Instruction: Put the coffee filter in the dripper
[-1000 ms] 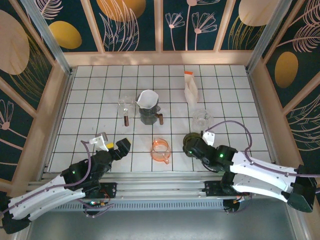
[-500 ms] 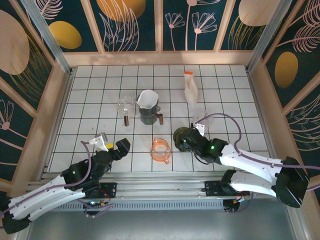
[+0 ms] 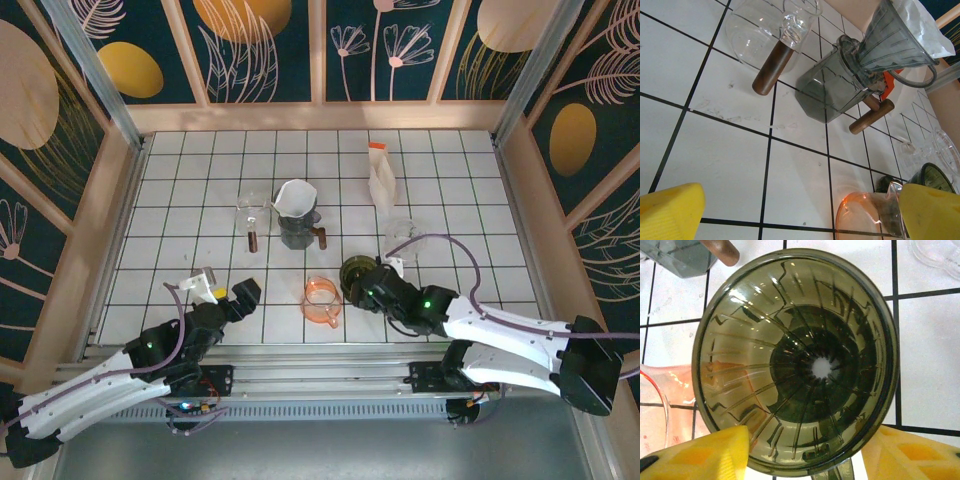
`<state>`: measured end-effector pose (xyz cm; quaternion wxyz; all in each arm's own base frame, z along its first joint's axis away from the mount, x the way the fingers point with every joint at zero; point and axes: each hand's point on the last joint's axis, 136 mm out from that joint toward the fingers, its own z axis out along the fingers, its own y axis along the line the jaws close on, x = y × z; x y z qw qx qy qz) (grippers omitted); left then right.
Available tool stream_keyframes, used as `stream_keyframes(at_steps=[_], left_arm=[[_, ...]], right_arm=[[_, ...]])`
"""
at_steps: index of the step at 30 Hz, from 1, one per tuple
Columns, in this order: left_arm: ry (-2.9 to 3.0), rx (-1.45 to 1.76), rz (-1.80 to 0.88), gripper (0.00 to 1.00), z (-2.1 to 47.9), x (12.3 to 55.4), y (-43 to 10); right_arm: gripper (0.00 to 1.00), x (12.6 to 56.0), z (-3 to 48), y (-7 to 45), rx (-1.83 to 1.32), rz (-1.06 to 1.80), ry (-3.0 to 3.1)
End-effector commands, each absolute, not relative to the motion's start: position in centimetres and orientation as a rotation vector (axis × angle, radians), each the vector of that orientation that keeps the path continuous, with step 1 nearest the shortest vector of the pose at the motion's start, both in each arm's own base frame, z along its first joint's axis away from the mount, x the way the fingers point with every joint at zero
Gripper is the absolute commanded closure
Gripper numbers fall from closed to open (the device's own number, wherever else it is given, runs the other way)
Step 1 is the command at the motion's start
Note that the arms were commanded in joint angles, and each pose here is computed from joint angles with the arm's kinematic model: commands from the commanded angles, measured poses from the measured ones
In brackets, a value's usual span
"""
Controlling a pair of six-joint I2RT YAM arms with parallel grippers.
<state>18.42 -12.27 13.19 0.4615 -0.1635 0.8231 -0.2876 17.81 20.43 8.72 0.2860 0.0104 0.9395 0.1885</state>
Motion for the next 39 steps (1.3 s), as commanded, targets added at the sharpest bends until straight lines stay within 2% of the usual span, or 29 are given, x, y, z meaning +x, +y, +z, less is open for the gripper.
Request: stream_keyframes(at_steps=[1, 6, 11, 25, 39], left_arm=[[2.022, -0.414, -0.709, 0.01, 12.9, 18.4, -12.3], [2.020, -0.415, -0.712, 0.01, 13.0, 18.4, -12.3], [2.023, -0.414, -0.714, 0.01, 12.9, 18.4, -12.3], [2.020, -0.425, -0.725, 0.01, 12.9, 18.4, -12.4], [2.024, -0.424, -0.714, 0.01, 12.7, 18.5, -12.4]], right_arm=[[0.44, 17.4, 7.8, 19.2, 0.036, 0.427, 2.524], [0.45, 17.2, 7.3, 18.9, 0.021, 0.379, 2.536], [0.34, 17.1, 8.8, 19.8, -0.030, 0.385, 2.469], [0.28, 17.5, 12.1, 19.0, -0.028, 0.370, 2.415], [0.47, 16.4, 8.3, 19.6, -0.129, 0.325, 2.542]])
